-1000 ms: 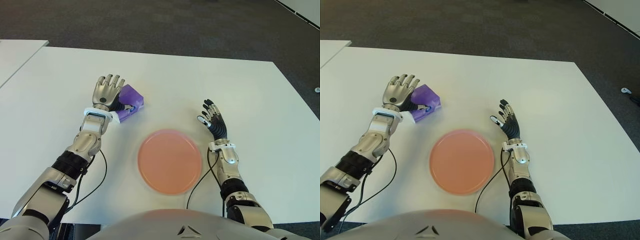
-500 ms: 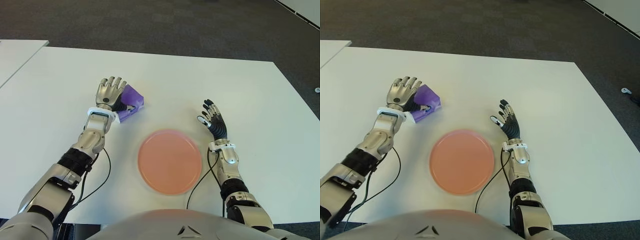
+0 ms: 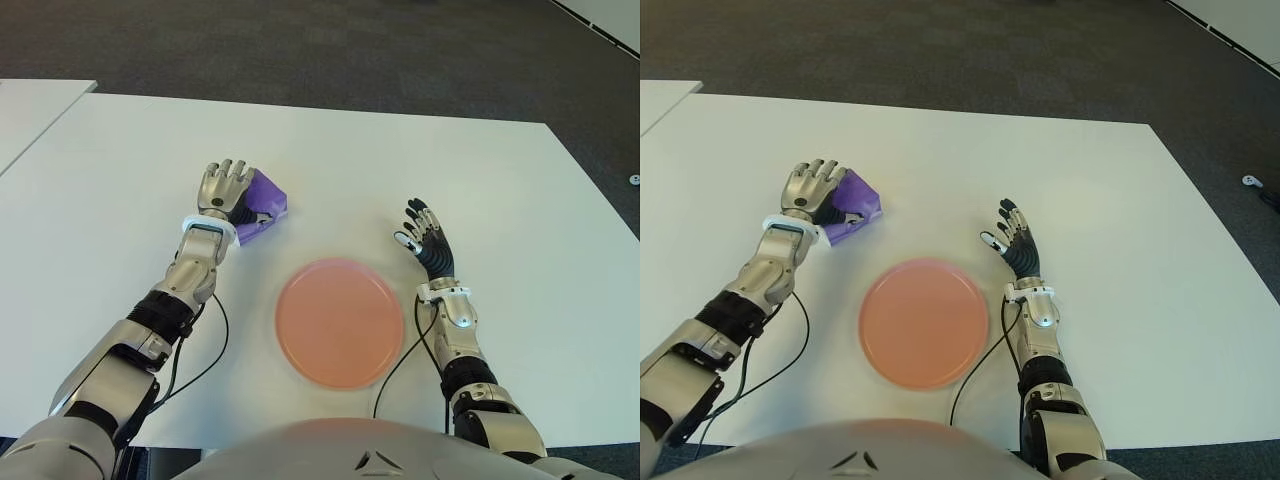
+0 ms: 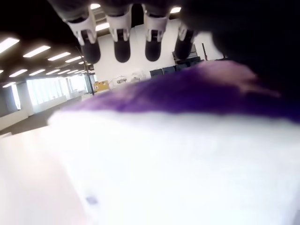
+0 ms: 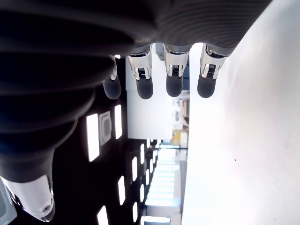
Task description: Put the tissue paper into the plate.
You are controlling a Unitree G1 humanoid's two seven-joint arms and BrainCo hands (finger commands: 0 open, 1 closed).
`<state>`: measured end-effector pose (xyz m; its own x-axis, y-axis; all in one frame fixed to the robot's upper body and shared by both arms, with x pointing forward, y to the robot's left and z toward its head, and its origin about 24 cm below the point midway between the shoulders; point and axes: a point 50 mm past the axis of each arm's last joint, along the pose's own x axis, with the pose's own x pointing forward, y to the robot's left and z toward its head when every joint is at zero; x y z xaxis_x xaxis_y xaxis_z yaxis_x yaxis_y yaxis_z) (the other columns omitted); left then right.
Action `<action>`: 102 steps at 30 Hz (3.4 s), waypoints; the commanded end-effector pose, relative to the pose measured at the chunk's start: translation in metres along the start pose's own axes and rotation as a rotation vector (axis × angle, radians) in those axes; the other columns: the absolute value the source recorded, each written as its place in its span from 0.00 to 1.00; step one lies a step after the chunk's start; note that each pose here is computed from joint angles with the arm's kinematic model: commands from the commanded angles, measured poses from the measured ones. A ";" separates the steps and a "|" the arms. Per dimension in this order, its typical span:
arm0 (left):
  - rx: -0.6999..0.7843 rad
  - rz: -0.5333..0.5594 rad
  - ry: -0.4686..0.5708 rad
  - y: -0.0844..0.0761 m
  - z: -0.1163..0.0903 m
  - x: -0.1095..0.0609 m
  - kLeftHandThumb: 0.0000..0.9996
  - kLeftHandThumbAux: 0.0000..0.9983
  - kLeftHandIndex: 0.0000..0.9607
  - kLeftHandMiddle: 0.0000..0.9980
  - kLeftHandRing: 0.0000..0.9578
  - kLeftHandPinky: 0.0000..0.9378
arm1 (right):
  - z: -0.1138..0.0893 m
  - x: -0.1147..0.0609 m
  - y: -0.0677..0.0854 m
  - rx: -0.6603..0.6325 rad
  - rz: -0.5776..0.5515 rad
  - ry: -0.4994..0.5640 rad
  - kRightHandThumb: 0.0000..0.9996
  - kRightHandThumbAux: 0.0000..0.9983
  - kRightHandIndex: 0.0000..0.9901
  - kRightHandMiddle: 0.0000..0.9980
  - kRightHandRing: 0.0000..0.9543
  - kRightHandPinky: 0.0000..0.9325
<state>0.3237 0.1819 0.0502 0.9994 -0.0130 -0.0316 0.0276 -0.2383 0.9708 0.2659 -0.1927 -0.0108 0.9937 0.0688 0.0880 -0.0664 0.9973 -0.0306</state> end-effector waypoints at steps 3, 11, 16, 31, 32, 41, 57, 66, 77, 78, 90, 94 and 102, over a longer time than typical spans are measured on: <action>-0.043 -0.031 -0.014 -0.011 0.006 0.001 0.04 0.31 0.00 0.00 0.00 0.00 | -0.073 -0.090 -0.001 0.065 -0.064 0.406 0.15 0.65 0.00 0.01 0.00 0.02; -0.047 -0.043 -0.021 -0.016 0.007 0.001 0.03 0.31 0.00 0.00 0.00 0.00 | -0.073 -0.090 -0.001 0.066 -0.063 0.404 0.15 0.65 0.00 0.01 0.00 0.02; -0.042 -0.062 -0.020 -0.023 0.007 0.003 0.03 0.30 0.00 0.00 0.00 0.00 | -0.073 -0.090 -0.001 0.066 -0.063 0.404 0.15 0.65 0.00 0.01 0.00 0.02; -0.004 -0.113 0.029 -0.050 -0.008 0.004 0.02 0.26 0.00 0.00 0.00 0.00 | -0.072 -0.092 -0.001 0.065 -0.063 0.400 0.15 0.65 0.00 0.01 0.00 0.02; -0.003 -0.115 0.032 -0.051 -0.009 0.003 0.02 0.26 0.00 0.00 0.00 0.00 | -0.072 -0.092 0.000 0.065 -0.063 0.399 0.15 0.65 0.00 0.01 0.00 0.02; 0.008 -0.143 0.049 -0.065 -0.016 -0.004 0.02 0.26 0.00 0.00 0.00 0.00 | -0.072 -0.094 -0.001 0.065 -0.062 0.397 0.15 0.65 0.00 0.01 0.00 0.02; 0.009 -0.167 0.046 -0.088 -0.025 -0.021 0.04 0.31 0.00 0.00 0.00 0.00 | -0.071 -0.095 -0.002 0.064 -0.063 0.392 0.15 0.65 0.00 0.01 0.00 0.02; 0.009 -0.180 0.026 -0.093 -0.024 -0.025 0.05 0.34 0.00 0.00 0.00 0.00 | -0.071 -0.095 -0.003 0.064 -0.063 0.392 0.15 0.65 0.00 0.01 0.00 0.02; -0.025 -0.187 0.001 -0.095 -0.021 -0.026 0.06 0.40 0.00 0.00 0.00 0.05 | -0.070 -0.094 -0.003 0.063 -0.063 0.392 0.15 0.65 0.00 0.01 0.00 0.02; -0.026 -0.187 0.000 -0.095 -0.021 -0.026 0.06 0.41 0.00 0.00 0.00 0.06 | -0.070 -0.094 -0.003 0.063 -0.063 0.392 0.15 0.65 0.00 0.01 0.00 0.02; -0.029 -0.175 -0.035 -0.096 -0.015 -0.026 0.16 0.49 0.00 0.02 0.05 0.15 | -0.070 -0.095 -0.004 0.063 -0.063 0.391 0.15 0.65 0.00 0.01 0.00 0.02; -0.026 -0.181 -0.037 -0.097 -0.013 -0.026 0.21 0.50 0.00 0.03 0.09 0.22 | -0.070 -0.095 -0.004 0.063 -0.063 0.390 0.15 0.65 0.00 0.01 0.00 0.02; -0.024 -0.190 -0.035 -0.098 -0.011 -0.025 0.28 0.52 0.00 0.04 0.14 0.30 | -0.070 -0.096 -0.005 0.062 -0.063 0.390 0.15 0.65 0.00 0.01 0.00 0.02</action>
<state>0.3326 0.2122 0.0094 0.9994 -0.0329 0.0138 -0.0197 -0.1857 0.9824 0.2638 -0.1953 -0.0091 0.9922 0.0777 0.0974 -0.0743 0.9965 -0.0380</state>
